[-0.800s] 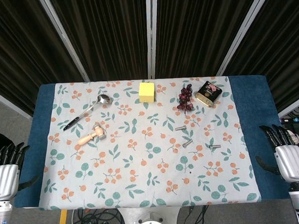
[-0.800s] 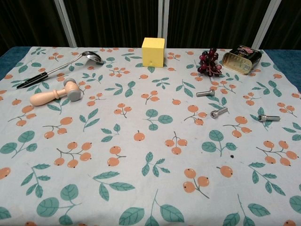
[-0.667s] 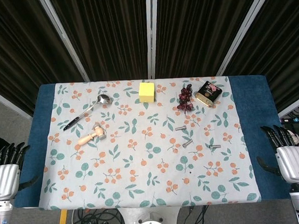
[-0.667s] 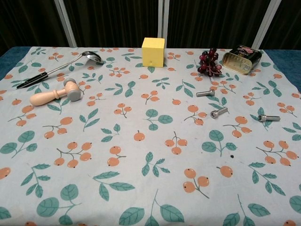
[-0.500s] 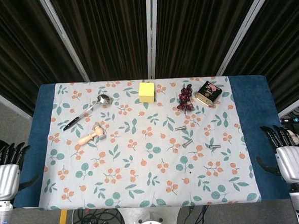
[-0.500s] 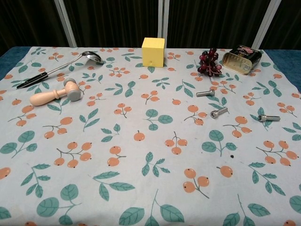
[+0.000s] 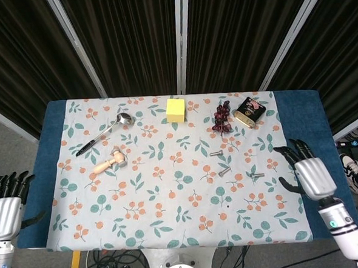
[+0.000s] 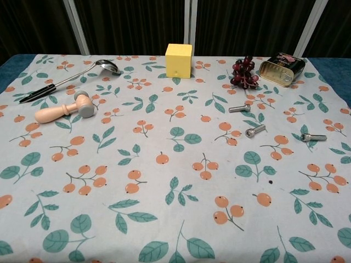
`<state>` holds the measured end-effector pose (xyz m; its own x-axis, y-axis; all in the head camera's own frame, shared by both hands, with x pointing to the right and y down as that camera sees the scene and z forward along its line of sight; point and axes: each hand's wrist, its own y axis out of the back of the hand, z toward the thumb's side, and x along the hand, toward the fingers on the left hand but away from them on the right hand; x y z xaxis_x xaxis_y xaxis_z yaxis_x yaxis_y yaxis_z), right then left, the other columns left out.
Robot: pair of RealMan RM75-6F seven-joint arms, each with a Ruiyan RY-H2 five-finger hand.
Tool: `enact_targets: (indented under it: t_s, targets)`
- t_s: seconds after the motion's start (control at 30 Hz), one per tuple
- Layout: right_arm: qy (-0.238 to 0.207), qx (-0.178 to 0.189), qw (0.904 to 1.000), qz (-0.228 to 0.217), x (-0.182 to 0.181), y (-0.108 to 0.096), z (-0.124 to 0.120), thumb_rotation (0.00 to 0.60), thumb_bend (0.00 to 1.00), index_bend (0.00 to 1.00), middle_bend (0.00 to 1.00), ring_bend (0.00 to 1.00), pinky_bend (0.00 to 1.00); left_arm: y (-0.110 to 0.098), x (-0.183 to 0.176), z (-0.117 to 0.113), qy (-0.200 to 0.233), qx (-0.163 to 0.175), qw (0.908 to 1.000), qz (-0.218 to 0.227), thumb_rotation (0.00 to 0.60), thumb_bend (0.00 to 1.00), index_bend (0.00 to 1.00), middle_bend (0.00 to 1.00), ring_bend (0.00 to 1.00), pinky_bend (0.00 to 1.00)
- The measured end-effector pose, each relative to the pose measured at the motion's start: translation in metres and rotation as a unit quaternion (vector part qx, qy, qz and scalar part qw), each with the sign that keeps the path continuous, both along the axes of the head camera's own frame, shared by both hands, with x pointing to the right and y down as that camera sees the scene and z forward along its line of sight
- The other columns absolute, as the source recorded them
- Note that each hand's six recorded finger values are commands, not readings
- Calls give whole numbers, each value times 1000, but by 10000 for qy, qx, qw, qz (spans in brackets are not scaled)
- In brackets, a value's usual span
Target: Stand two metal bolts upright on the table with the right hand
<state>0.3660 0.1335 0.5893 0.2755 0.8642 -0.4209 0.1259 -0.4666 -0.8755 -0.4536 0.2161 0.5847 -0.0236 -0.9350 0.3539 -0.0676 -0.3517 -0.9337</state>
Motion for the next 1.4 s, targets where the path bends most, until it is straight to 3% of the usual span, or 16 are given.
enact_targets:
  t_s: [0.27, 0.67, 0.97, 1.4]
  targets:
    - [500, -248, 9951, -812, -73, -40, 66, 600, 231, 316, 238, 0, 29, 2, -5, -2, 2, -3, 10000, -73, 600, 0, 158, 87, 0, 0]
    - [1242, -288, 9819, -1399, -137, -67, 143, 600, 235, 412, 237, 0, 0, 1, -11, 2, -1, -71, 9999, -152, 600, 0, 158, 87, 0, 0]
    - [1468, -184, 9756, -1624, -165, -70, 175, 600, 277, 438, 234, 0, 0, 1, -15, 3, 7, -85, 9998, -195, 600, 0, 158, 87, 0, 0]
    - [1568, -102, 9715, -1773, -181, -67, 189, 600, 286, 475, 234, 0, 0, 6, -21, 4, 38, -90, 9996, -279, 600, 0, 158, 87, 0, 0]
